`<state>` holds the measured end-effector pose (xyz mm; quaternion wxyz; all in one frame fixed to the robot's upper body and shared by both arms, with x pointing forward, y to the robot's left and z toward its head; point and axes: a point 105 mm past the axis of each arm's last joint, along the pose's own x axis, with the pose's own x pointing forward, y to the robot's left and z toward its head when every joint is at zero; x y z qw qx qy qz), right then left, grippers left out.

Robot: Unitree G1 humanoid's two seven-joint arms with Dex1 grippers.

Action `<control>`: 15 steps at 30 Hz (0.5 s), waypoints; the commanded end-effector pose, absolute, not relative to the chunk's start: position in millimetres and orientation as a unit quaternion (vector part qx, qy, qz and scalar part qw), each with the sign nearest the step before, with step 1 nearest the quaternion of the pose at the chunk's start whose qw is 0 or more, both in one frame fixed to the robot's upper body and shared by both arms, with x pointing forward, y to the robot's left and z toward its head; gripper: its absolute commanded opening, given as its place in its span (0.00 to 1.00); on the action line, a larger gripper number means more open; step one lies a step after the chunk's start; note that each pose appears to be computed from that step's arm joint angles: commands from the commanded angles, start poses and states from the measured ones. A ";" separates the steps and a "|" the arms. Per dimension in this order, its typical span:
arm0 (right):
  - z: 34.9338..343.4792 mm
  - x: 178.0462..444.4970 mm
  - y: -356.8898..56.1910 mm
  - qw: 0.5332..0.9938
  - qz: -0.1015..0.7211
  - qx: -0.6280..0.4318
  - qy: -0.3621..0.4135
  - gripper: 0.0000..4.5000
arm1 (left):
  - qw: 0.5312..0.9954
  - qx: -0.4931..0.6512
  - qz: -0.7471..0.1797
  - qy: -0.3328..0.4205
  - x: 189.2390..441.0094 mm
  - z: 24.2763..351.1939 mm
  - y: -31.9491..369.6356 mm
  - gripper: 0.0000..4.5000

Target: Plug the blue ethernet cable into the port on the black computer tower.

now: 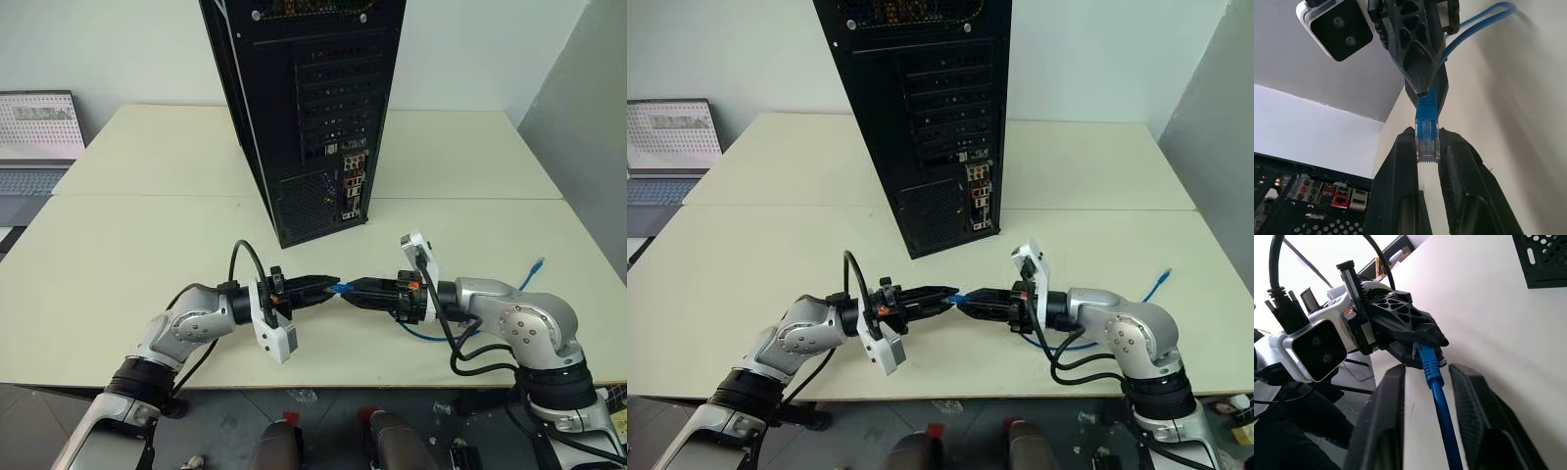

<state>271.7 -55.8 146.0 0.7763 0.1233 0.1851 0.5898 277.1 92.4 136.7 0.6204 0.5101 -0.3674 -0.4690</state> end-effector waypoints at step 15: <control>160.1 275.8 -55.5 0.778 0.594 0.128 0.160 0.00 | 0.620 0.503 -0.472 -0.373 275.1 140.0 86.4 0.24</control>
